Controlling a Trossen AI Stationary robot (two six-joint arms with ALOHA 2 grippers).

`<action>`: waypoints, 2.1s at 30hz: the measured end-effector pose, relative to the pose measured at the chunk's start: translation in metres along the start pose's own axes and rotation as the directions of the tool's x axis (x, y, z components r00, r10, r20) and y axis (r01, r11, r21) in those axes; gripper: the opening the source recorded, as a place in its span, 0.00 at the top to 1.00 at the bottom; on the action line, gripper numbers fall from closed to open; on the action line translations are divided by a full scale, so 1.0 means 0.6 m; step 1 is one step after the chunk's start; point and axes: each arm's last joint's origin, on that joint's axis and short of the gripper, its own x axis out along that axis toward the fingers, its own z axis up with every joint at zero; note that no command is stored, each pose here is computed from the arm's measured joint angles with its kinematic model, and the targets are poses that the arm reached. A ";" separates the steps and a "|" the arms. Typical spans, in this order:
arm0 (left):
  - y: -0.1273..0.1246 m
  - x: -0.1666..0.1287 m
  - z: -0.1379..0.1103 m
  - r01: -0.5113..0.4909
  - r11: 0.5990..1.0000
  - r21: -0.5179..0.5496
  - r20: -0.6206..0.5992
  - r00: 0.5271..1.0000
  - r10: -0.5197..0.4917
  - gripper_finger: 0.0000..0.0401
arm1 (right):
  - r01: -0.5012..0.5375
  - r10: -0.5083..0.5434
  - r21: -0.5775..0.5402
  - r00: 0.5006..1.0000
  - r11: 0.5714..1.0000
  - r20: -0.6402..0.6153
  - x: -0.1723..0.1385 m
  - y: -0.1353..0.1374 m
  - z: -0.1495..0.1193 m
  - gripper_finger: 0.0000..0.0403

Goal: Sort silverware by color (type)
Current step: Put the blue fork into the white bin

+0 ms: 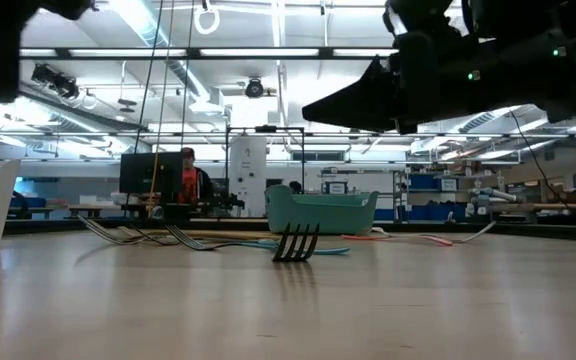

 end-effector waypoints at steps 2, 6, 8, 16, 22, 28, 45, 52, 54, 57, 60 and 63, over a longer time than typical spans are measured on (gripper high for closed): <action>0.004 -0.004 -0.013 -0.010 1.000 -0.022 -0.002 1.000 0.010 0.91 | -0.011 0.011 0.001 1.000 1.000 0.000 0.005 -0.007 -0.001 0.73; 0.013 -0.013 -0.037 -0.030 0.999 -0.029 0.018 0.999 0.031 0.91 | -0.038 0.038 0.004 0.999 0.999 0.003 0.013 -0.020 -0.004 0.73; 0.017 -0.017 -0.048 -0.027 1.000 -0.016 0.056 0.998 0.027 0.91 | -0.045 0.045 0.006 0.999 0.999 0.004 0.018 -0.026 -0.004 0.73; 0.029 -0.018 -0.105 -0.069 0.993 0.092 0.165 0.985 0.053 0.91 | -0.084 0.084 0.020 0.996 0.996 0.015 0.030 -0.042 -0.004 0.73; 0.027 -0.003 -0.146 -0.111 0.985 0.129 0.179 0.980 0.087 0.91 | -0.079 0.079 0.023 0.997 0.997 0.013 0.031 -0.045 -0.005 0.73; 0.043 -0.012 -0.176 -0.095 0.994 0.054 0.160 0.984 0.085 0.91 | -0.079 0.079 0.023 0.997 0.997 0.013 0.031 -0.045 -0.005 0.73; 0.063 -0.005 -0.219 -0.182 0.976 0.117 0.187 0.970 0.158 0.91 | -0.119 0.119 0.039 0.993 0.992 0.001 0.031 -0.042 -0.008 0.73; 0.069 -0.004 -0.214 -0.230 0.963 0.140 0.254 0.948 0.190 0.91 | -0.123 0.123 0.041 0.992 0.992 -0.001 0.031 -0.042 -0.008 0.73; 0.071 0.002 -0.214 -0.231 0.964 0.135 0.274 0.943 0.188 0.91 | -0.123 0.123 0.041 0.992 0.992 -0.002 0.031 -0.042 -0.008 0.73; 0.073 0.019 -0.216 -0.216 0.968 0.126 0.269 0.947 0.177 0.91 | -0.123 0.123 0.041 0.992 0.992 -0.002 0.031 -0.042 -0.008 0.73; 0.072 0.031 -0.220 -0.217 0.971 0.099 0.212 0.958 0.193 0.91 | -0.123 0.123 0.041 0.992 0.992 -0.003 0.031 -0.042 -0.008 0.73; 0.073 0.031 -0.221 -0.227 0.971 0.069 0.187 0.959 0.211 0.91 | -0.123 0.123 0.041 0.992 0.992 -0.004 0.031 -0.042 -0.008 0.73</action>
